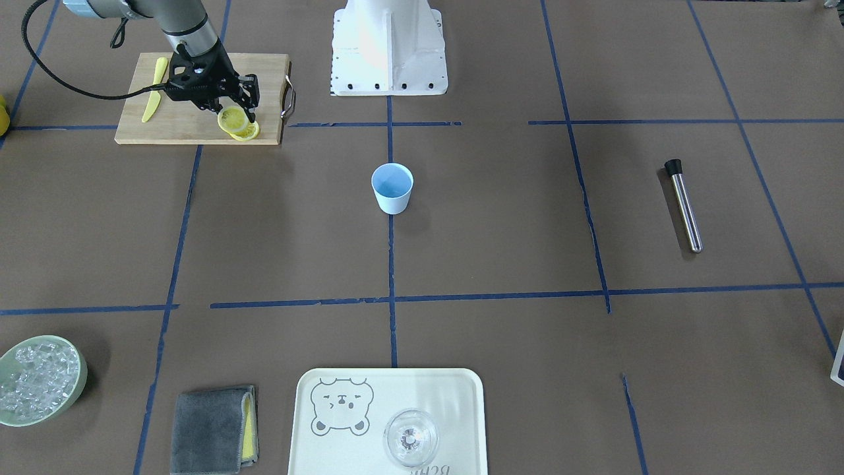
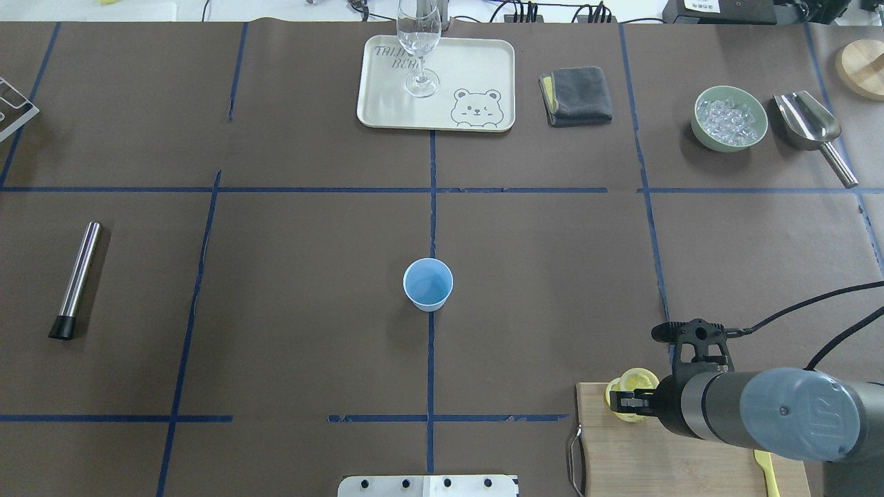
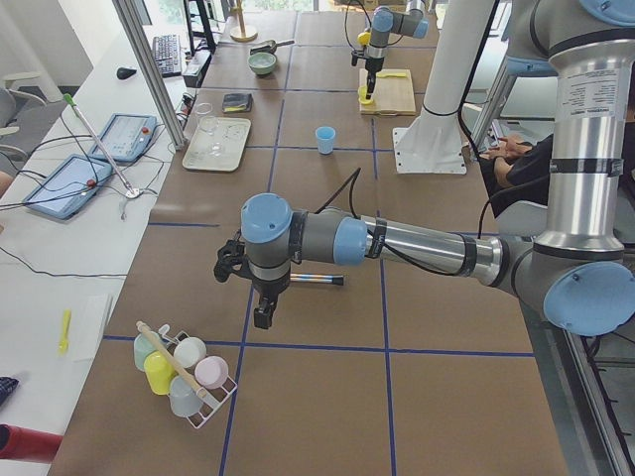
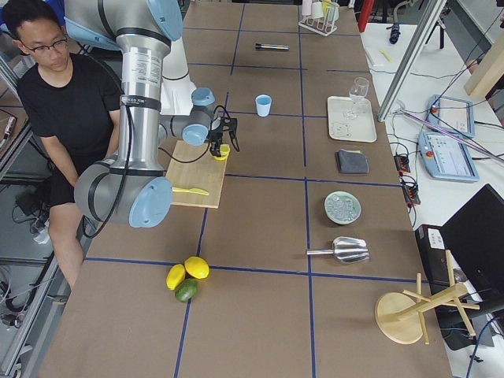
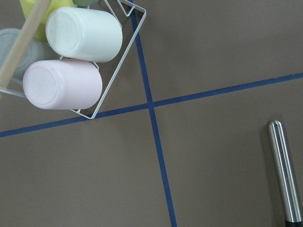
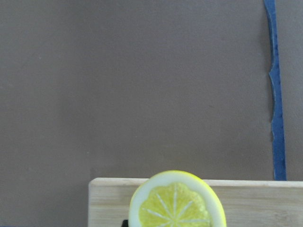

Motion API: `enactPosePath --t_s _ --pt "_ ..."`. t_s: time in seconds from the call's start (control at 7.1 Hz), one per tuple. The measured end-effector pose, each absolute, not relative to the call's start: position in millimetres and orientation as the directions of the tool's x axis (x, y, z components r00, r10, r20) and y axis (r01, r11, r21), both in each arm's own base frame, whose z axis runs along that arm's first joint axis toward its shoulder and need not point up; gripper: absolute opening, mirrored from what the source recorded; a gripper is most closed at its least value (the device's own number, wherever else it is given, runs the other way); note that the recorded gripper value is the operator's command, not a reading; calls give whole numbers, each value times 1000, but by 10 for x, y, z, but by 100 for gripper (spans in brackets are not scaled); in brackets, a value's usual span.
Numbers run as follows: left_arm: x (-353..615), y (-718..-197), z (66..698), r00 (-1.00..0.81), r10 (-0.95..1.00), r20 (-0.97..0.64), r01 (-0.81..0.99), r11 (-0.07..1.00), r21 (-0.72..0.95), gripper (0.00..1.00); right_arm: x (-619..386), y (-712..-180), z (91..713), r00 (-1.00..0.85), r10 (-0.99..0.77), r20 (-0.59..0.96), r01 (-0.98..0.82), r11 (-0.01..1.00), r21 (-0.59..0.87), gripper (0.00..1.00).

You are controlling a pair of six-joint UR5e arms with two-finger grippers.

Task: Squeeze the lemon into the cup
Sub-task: 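Close the right gripper on the yellow lemon slice and lift it, then carry the lemon slice with the right gripper over the blue cup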

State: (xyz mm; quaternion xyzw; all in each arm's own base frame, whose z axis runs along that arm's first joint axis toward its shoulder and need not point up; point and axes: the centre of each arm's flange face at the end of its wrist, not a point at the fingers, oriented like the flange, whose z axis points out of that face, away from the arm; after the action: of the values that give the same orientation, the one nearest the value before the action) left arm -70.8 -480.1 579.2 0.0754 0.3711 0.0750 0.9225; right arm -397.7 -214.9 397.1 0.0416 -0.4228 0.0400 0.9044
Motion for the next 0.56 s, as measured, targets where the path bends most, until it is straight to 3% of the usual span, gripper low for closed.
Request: enactPosePath --t_s 0.56 --pt "-703 -4807 5793 712 194 -675 -82 978 194 100 -3906 -2266 3826 616 48 786 -150 987 57 55"
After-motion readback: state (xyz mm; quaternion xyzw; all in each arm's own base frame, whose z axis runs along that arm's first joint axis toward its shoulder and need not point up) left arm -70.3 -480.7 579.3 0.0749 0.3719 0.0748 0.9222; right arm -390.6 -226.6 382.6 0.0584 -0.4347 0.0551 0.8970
